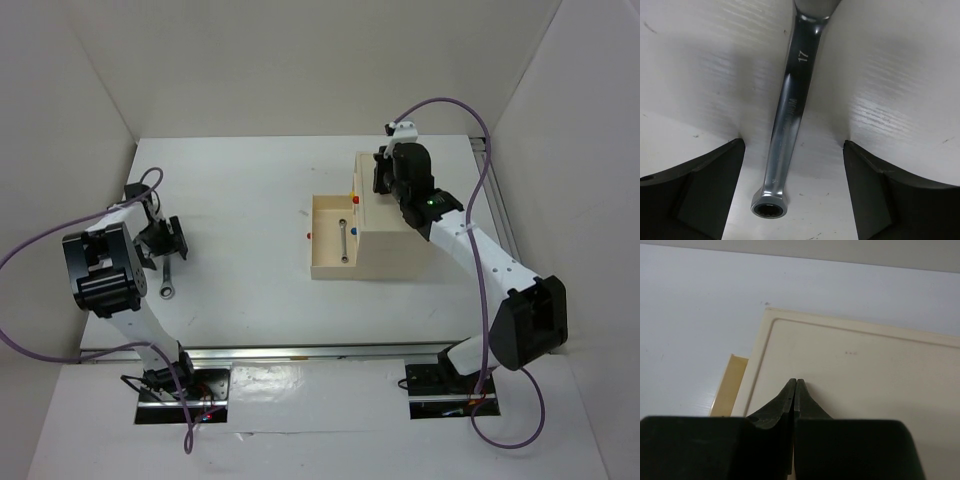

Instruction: Sort the tools into containers

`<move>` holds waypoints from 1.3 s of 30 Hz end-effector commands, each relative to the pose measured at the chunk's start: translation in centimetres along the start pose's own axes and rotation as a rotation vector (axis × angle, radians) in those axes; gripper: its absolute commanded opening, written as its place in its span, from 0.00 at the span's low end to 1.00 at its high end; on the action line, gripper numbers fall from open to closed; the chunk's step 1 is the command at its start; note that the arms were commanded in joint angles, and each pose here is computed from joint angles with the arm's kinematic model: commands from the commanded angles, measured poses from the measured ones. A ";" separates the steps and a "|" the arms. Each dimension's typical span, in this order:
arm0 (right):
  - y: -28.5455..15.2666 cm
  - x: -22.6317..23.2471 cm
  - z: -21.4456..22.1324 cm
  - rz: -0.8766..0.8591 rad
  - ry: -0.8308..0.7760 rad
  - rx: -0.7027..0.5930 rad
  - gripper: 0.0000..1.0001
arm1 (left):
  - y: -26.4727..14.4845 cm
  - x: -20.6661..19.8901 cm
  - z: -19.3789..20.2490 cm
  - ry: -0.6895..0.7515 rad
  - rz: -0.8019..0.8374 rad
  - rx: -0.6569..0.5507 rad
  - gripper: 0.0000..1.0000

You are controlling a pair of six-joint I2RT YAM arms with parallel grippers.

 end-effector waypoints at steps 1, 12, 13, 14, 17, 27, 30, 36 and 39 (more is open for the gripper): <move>-1.1 -0.1 8.9 -0.008 -0.066 0.388 0.00 | 0.8 -0.4 -1.2 0.017 0.027 -0.016 0.92; -1.2 -0.4 8.4 0.023 -0.058 0.365 0.00 | 3.2 -0.5 0.4 -0.002 0.037 0.069 0.56; -1.4 -0.5 8.2 0.032 -0.058 0.356 0.00 | 3.6 -0.7 0.7 -0.003 0.062 0.092 0.57; -1.6 -0.6 7.9 0.032 -0.056 0.345 0.00 | 3.7 -0.8 0.6 -0.003 0.056 0.114 0.55; -1.8 -0.6 7.6 0.032 -0.054 0.335 0.00 | 4.3 -0.9 1.1 -0.006 0.069 0.158 0.29; -1.8 -0.7 7.6 0.041 -0.055 0.334 0.00 | 2.9 -7.1 -0.4 0.034 0.402 0.189 0.00; -1.8 -0.7 7.6 0.041 -0.055 0.334 0.00 | -1.2 -12.5 -0.6 0.114 0.624 0.084 0.00; -1.5 -0.6 8.1 0.043 -0.050 0.352 0.00 | -5.6 -18.0 2.3 0.168 0.879 0.053 0.00; -1.3 -0.6 8.3 0.043 -0.052 0.361 0.00 | -6.2 -19.0 3.4 0.176 0.921 0.046 0.00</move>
Point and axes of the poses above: each gripper's point midway between its finger pads, its own y axis out along the fingers, its own x axis along the line the jaws close on, z = x × y, the point moved 7 cm from there along -y, back along the fingers, and after that the axes turned 10 degrees about -y, right-handed, at the moved point
